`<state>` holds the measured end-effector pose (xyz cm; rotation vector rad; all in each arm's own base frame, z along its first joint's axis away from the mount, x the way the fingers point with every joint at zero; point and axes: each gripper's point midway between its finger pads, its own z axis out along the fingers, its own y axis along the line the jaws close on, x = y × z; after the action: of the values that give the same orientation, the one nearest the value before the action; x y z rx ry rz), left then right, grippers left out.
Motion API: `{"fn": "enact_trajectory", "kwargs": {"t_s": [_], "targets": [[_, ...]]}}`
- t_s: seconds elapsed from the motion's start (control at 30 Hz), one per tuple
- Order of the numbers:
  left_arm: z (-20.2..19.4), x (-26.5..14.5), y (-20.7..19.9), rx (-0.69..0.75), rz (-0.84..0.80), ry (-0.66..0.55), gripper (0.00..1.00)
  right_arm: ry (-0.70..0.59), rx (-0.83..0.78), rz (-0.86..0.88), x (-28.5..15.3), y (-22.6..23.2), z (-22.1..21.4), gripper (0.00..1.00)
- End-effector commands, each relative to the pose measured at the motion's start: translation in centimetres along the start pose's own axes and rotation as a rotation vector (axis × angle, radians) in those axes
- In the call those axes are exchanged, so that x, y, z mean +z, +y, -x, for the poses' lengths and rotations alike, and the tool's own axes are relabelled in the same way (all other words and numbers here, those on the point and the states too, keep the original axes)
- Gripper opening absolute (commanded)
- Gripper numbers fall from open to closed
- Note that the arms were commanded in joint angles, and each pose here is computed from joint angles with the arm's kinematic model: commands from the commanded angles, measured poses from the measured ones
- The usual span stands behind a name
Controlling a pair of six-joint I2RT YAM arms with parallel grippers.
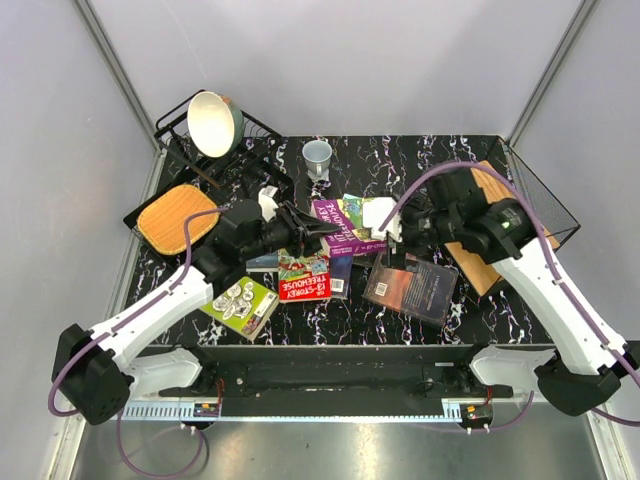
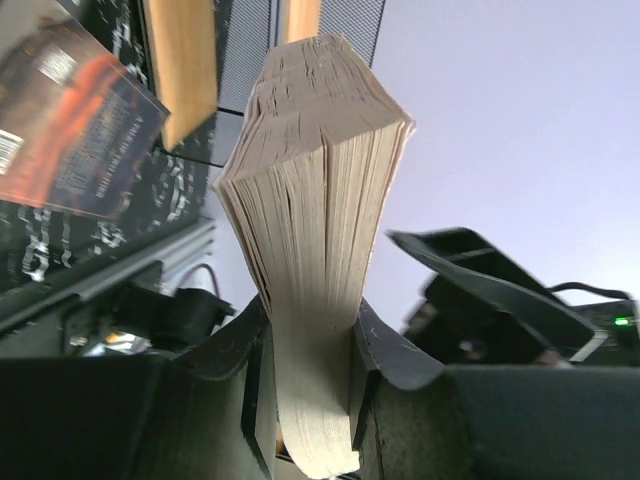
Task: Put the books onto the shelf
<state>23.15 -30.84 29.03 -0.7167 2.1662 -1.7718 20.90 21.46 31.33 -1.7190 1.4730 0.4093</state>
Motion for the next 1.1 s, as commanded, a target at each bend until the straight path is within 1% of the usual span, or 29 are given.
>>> {"fn": "enact_trajectory", "kwargs": {"t_s": [0.0,0.03,0.17,0.2,0.27,0.37,0.43,0.47,0.5,0.53,0.57,0.6,0.63,0.67,0.7,0.73,0.77,0.8,0.83,0.87,0.9,0.93,0.97,1.0,1.03,1.07], "targets": [[-1.2,0.1,-5.0,-0.071,-0.140,0.055,0.00,0.046,-0.130,-0.155,0.7,-3.1,-0.3,0.86],[-1.3,0.4,-4.9,-0.078,-0.140,0.063,0.00,0.073,-0.133,-0.178,0.9,-3.5,-0.8,0.85],[-2.1,0.6,-5.6,-0.090,-0.180,0.094,0.00,0.080,-0.144,-0.235,1.4,-4.8,-0.6,0.75],[-2.3,0.6,-5.7,-0.095,-0.188,0.101,0.00,0.085,-0.143,-0.223,1.7,-4.5,-0.9,0.69],[-2.4,0.5,-5.9,-0.098,-0.207,0.104,0.00,0.084,-0.133,-0.205,2.1,-4.0,-1.1,0.63],[-2.4,0.4,-5.9,-0.107,-0.218,0.105,0.00,0.067,-0.101,-0.166,2.7,-2.9,-1.4,0.63],[-2.5,0.1,-6.1,-0.104,-0.227,0.108,0.00,0.061,-0.075,-0.148,3.1,-2.5,-1.5,0.60],[-2.5,0.1,-6.1,-0.105,-0.228,0.110,0.00,0.061,-0.068,-0.146,3.2,-2.4,-1.5,0.53],[-2.6,0.0,-6.1,-0.104,-0.231,0.111,0.00,0.058,-0.058,-0.153,3.1,-2.5,-1.4,0.26],[-2.7,-0.1,-6.1,-0.100,-0.235,0.114,0.00,0.059,-0.050,-0.161,3.0,-2.7,-1.3,0.09],[-2.7,-0.2,-6.1,-0.088,-0.240,0.113,0.00,0.061,-0.042,-0.171,2.7,-3.0,-1.1,0.00],[-2.7,-0.3,-6.0,-0.074,-0.242,0.109,0.00,0.066,-0.033,-0.211,1.9,-3.8,-0.6,0.00],[-2.2,-0.8,-6.1,-0.041,-0.258,0.088,0.20,0.084,-0.026,-0.226,1.3,-4.0,-0.7,0.00],[-1.8,-1.1,-5.9,0.058,-0.269,0.059,0.33,0.100,-0.024,-0.251,0.6,-4.5,-0.6,0.00],[-1.4,-1.4,-5.7,0.122,-0.269,0.041,0.49,0.119,-0.029,-0.326,-1.2,-5.8,0.1,0.00],[-0.4,-2.6,-5.5,0.190,-0.261,0.000,0.62,0.154,-0.028,-0.337,-2.2,-5.9,-0.3,0.00],[0.2,-3.2,-5.0,0.361,-0.257,-0.039,0.75,0.173,-0.032,-0.353,-3.0,-6.1,-0.4,0.00],[1.0,-3.8,-4.3,0.433,-0.225,-0.075,0.81,0.192,-0.041,-0.409,-4.8,-7.0,0.1,0.00],[2.4,-5.2,-3.2,0.473,-0.132,-0.165,0.88,0.239,-0.032,-0.415,-5.7,-6.9,-0.6,0.00],[3.3,-6.0,-2.0,0.610,-0.064,-0.214,0.95,0.244,-0.030,-0.465,-7.4,-7.7,0.1,0.00],[3.7,-7.3,-1.6,0.663,-0.020,-0.262,0.98,0.317,-0.017,-0.498,-8.1,-8.4,-0.8,0.00],[4.9,-8.2,0.2,0.677,0.094,-0.315,0.99,0.370,0.002,-0.512,-9.1,-8.4,-1.7,0.00],[5.4,-9.0,1.0,0.745,0.143,-0.337,0.99,0.393,0.011,-0.555,-10.4,-9.0,-1.7,0.00],[5.6,-10.1,1.3,0.769,0.169,-0.359,0.99,0.459,0.031,-0.598,-11.3,-9.6,-2.7,0.00],[6.0,-10.7,2.7,0.772,0.230,-0.373,0.99,0.504,0.045,-0.622,-12.0,-9.9,-3.6,0.00],[6.1,-11.2,3.4,0.790,0.252,-0.379,0.99,0.555,0.078,-0.671,-13.3,-10.6,-4.9,0.00]]}}
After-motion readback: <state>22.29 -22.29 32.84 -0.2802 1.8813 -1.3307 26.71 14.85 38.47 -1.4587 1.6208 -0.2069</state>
